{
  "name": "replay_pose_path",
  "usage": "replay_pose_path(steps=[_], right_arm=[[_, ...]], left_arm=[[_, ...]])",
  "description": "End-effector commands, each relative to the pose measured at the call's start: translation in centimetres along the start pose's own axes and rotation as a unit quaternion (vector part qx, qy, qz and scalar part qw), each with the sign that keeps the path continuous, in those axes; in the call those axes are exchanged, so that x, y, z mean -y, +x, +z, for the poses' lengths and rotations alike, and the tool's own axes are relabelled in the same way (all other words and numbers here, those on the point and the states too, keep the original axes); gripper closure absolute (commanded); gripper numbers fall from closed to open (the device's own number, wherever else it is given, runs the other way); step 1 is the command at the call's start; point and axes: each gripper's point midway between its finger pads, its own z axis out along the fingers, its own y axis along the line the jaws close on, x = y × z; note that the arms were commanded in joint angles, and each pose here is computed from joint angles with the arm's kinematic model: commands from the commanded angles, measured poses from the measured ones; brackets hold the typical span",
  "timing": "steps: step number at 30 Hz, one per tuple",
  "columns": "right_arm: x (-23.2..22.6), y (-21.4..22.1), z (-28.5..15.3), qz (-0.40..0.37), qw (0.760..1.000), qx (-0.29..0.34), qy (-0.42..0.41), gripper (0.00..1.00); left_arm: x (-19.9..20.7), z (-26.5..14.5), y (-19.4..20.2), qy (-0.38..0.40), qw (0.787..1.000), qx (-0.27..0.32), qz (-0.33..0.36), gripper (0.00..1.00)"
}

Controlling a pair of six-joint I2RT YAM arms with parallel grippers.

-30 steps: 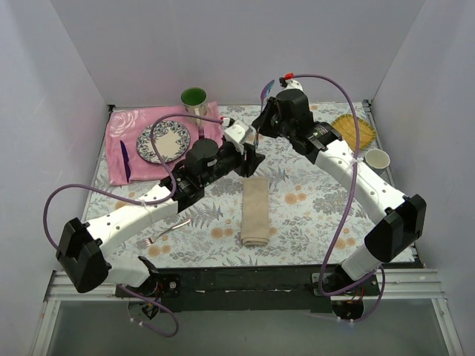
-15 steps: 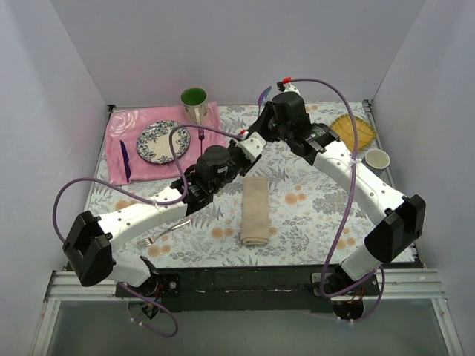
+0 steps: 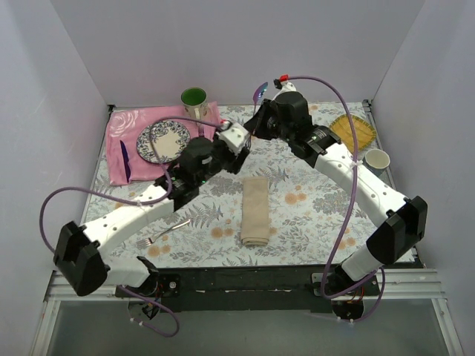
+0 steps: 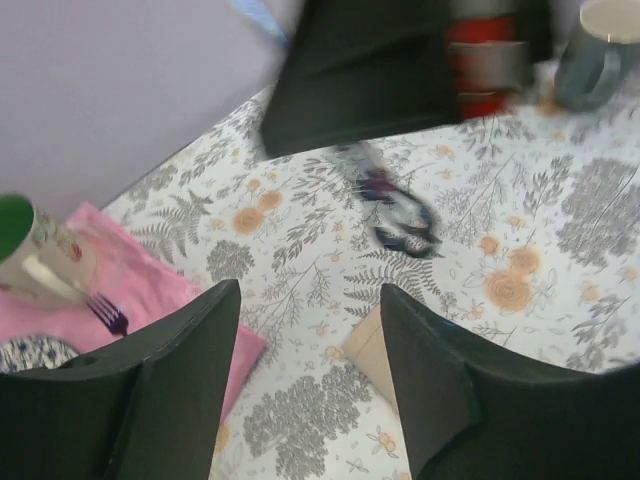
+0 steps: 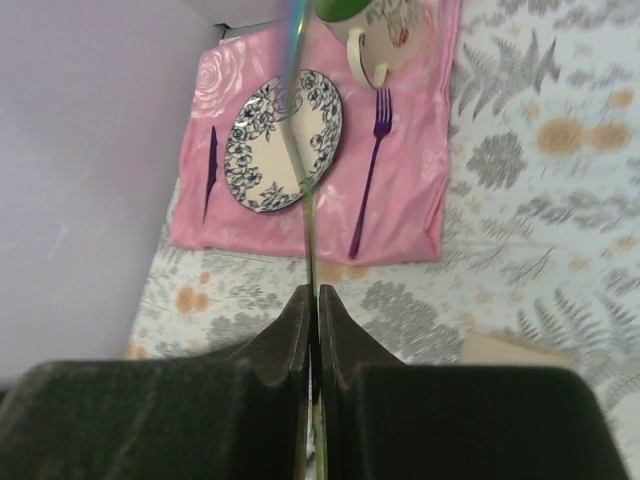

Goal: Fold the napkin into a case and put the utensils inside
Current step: Pass from the right arm to the left

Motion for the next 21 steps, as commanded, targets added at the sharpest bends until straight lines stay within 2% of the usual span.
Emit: replay_pose_path(steps=[1, 2, 3, 5, 7, 8, 10, 11, 14, 17, 18, 21], right_arm=[[-1.5, -3.1, -3.5, -0.112, 0.986, 0.079, -0.099, 0.99], [-2.4, -2.6, -4.3, -0.126, 0.980, 0.079, -0.134, 0.99], [-3.6, -3.6, -5.8, -0.143, 0.969, 0.112, -0.166, 0.99], [-3.9, -2.0, -6.2, -0.163, 0.963, 0.093, -0.196, 0.99], [-3.7, -1.6, -6.3, -0.145, 0.968, 0.075, -0.189, 0.99], [-3.9, -3.1, -6.4, -0.139, 0.970, 0.094, -0.175, 0.99], [-3.0, -3.5, -5.6, -0.127, 0.978, 0.091, -0.139, 0.99], [-3.5, -4.3, -5.8, -0.127, 0.977, 0.099, -0.140, 0.99], [-3.9, -3.9, -5.7, -0.144, 0.973, 0.093, -0.155, 0.99], [-4.2, -3.4, -6.3, -0.152, 0.969, 0.092, -0.172, 0.99], [-4.3, -3.0, -6.2, -0.156, 0.968, 0.087, -0.177, 0.99], [-5.1, -2.7, -6.7, -0.176, 0.962, 0.092, -0.189, 0.99]], left_arm=[[-2.1, -6.3, -5.7, 0.085, 0.974, 0.033, -0.209, 0.38], [-3.4, -6.3, -5.2, 0.090, 0.965, 0.016, -0.246, 0.37], [-3.6, -6.6, -6.6, 0.105, 0.951, 0.024, -0.290, 0.37], [-4.0, -6.7, -8.0, 0.141, 0.934, 0.043, -0.326, 0.42], [-3.0, -6.6, -8.1, 0.188, 0.911, 0.033, -0.366, 0.45], [-2.9, -6.5, -8.4, 0.199, 0.908, 0.040, -0.367, 0.46], [-2.0, -6.5, -7.7, 0.221, 0.894, 0.038, -0.387, 0.43], [-2.2, -6.5, -8.5, 0.224, 0.893, 0.060, -0.386, 0.39], [-2.7, -5.9, -9.5, 0.222, 0.887, 0.078, -0.397, 0.39], [-3.1, -5.4, -11.0, 0.232, 0.875, 0.102, -0.413, 0.44], [-3.3, -5.0, -11.1, 0.227, 0.873, 0.103, -0.420, 0.49], [-3.8, -4.0, -11.4, 0.227, 0.862, 0.108, -0.439, 0.50]])
